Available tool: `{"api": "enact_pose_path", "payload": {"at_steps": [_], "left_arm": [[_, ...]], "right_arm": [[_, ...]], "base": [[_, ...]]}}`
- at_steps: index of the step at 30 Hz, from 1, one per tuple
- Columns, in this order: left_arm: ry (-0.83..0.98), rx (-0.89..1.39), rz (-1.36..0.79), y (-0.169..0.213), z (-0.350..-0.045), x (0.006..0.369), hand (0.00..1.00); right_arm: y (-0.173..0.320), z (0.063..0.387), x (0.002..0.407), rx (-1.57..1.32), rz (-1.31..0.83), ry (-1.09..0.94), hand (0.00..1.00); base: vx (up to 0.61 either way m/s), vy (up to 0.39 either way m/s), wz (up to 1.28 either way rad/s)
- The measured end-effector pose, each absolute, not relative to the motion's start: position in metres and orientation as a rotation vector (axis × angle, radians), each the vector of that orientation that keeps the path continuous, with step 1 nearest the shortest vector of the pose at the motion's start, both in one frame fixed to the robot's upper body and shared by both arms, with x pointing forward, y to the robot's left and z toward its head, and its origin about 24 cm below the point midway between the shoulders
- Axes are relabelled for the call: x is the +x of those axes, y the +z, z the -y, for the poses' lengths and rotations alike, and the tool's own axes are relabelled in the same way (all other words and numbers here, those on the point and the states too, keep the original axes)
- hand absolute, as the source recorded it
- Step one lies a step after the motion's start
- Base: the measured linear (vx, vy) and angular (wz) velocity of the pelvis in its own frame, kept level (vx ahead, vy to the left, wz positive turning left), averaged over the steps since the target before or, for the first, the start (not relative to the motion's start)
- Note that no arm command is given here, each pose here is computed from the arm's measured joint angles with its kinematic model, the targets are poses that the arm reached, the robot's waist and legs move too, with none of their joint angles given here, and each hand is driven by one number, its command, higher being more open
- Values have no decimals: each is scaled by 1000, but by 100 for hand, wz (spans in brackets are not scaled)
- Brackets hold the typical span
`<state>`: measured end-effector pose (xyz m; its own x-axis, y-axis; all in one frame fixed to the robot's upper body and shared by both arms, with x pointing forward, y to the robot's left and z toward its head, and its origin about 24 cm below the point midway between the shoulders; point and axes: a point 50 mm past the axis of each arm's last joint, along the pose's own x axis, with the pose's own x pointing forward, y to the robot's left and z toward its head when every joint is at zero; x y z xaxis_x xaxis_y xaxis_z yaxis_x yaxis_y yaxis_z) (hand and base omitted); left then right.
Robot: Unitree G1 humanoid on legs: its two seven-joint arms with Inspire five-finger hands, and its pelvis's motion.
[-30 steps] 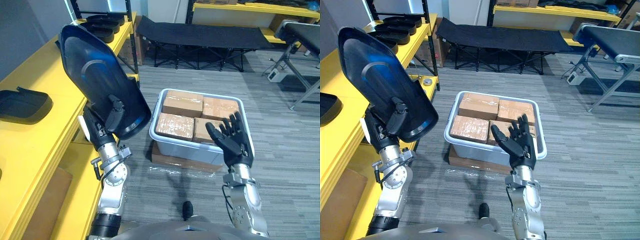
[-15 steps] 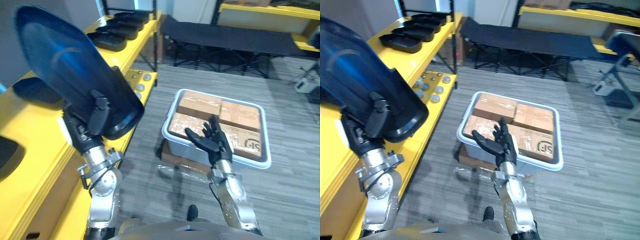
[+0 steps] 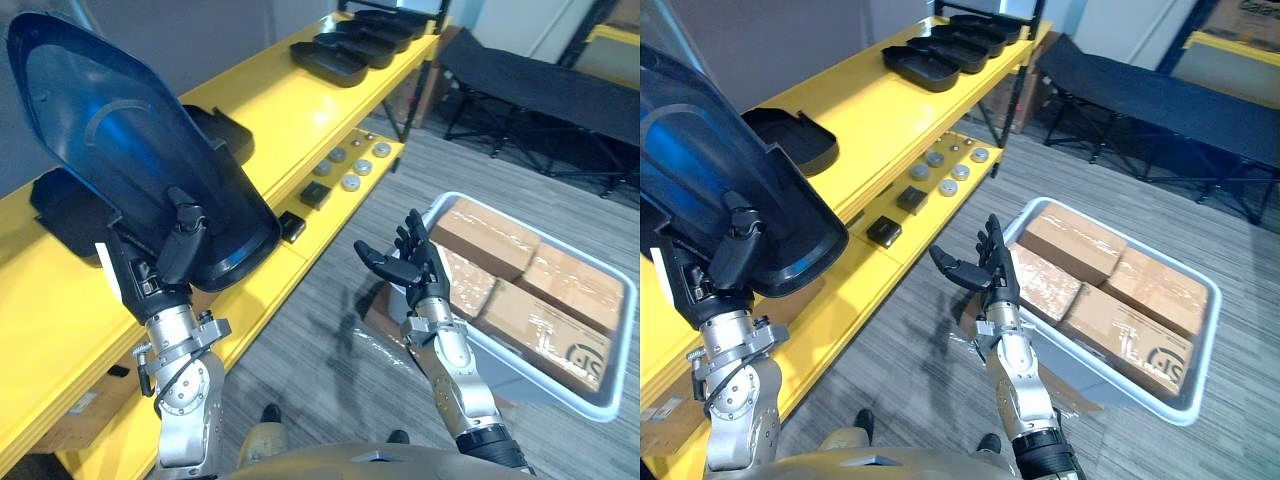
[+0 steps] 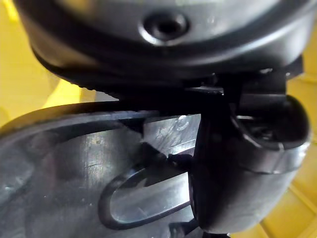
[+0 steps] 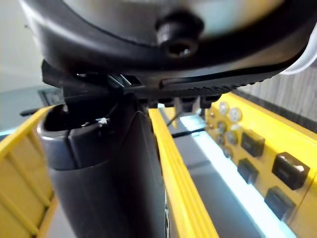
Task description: Walk over and take three plastic housings, then place them on the shelf
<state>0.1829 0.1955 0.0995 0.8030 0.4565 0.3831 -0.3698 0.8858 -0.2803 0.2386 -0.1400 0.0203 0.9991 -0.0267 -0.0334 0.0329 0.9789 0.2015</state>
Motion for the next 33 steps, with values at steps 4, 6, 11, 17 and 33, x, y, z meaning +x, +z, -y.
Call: {"api": "enact_pose_path", "payload": {"at_steps": [4,6,11,17,33], "left_arm": [[317,-232,434,94,-189,190,0],[290,-232,430,92,-188,191,0],[250,-267,416,90,-173,195,0],[292,-285,434,94,-174,198,0],[409,-239,495,104,-193,185,0]], "right_arm": [[11,153,223,225,-60,-106,100],[12,157,221,234,-50,-117,100],[21,172,222,199,31,-122,100],[26,169,221,226,82,-105,100],[56,154,219,366,286,-62,100]], "base": [[40,46,78],[8,-123,51],[-47,-68,7],[-32,-6,-10],[67,98,15]]}}
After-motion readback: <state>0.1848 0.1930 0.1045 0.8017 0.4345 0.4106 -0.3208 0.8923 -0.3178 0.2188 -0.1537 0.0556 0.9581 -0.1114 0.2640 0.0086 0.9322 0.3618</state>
